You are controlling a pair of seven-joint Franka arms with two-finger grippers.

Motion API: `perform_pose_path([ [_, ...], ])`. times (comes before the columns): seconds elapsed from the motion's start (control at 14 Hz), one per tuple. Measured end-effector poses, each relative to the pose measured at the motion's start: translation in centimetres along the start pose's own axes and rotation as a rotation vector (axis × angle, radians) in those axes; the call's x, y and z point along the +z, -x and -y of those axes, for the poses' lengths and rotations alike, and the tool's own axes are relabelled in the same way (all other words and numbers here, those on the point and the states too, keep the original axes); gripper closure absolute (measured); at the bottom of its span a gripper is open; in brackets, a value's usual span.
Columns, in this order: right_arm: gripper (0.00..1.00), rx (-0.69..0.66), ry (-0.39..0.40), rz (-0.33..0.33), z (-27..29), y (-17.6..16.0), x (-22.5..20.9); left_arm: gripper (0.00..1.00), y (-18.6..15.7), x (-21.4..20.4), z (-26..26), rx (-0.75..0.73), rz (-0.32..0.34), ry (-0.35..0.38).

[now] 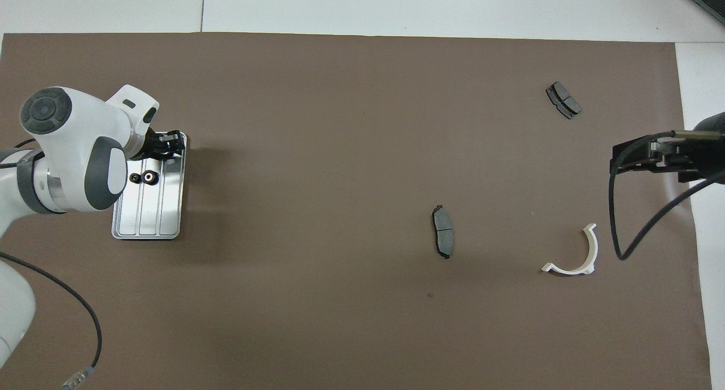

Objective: Place bearing gear from tray to pile
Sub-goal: 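Carry the gear to mid-table with the left gripper while the right gripper approaches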

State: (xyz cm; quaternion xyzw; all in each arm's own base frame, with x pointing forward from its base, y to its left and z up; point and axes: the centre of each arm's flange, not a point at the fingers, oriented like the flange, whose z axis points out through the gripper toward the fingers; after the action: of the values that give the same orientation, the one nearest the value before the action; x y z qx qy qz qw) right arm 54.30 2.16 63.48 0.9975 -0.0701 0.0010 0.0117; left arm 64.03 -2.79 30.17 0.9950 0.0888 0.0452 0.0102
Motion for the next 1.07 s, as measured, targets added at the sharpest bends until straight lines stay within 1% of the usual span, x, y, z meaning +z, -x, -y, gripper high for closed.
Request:
perform_pose_path([
  [0.29,0.00,-0.001,0.000,0.000,0.0,0.0,0.0,0.64,0.0,0.0,0.0,0.000,0.002,0.000],
  [0.43,0.00,-0.001,0.000,0.000,0.1,0.0,0.0,0.64,-0.2,-0.3,0.0,0.000,0.019,-0.004],
  [0.57,0.00,-0.001,0.000,-0.001,0.1,0.0,0.0,0.64,-0.8,-1.5,-0.5,-0.008,0.041,-0.003],
  [0.64,0.00,-0.001,0.000,-0.001,0.1,0.0,0.0,0.64,-1.1,-2.4,-1.2,-0.024,0.045,0.009],
  [0.71,0.00,-0.001,0.000,-0.001,0.1,0.0,0.0,0.64,-1.1,-2.9,-2.5,-0.045,0.047,0.020],
  [0.86,0.00,-0.001,0.000,-0.001,0.1,0.0,0.0,0.64,-0.1,-3.3,-6.9,-0.088,0.048,0.030],
  [1.07,0.00,-0.001,0.000,-0.001,0.1,0.0,0.0,0.64,4.0,-3.5,-16.5,-0.160,0.059,0.038],
])
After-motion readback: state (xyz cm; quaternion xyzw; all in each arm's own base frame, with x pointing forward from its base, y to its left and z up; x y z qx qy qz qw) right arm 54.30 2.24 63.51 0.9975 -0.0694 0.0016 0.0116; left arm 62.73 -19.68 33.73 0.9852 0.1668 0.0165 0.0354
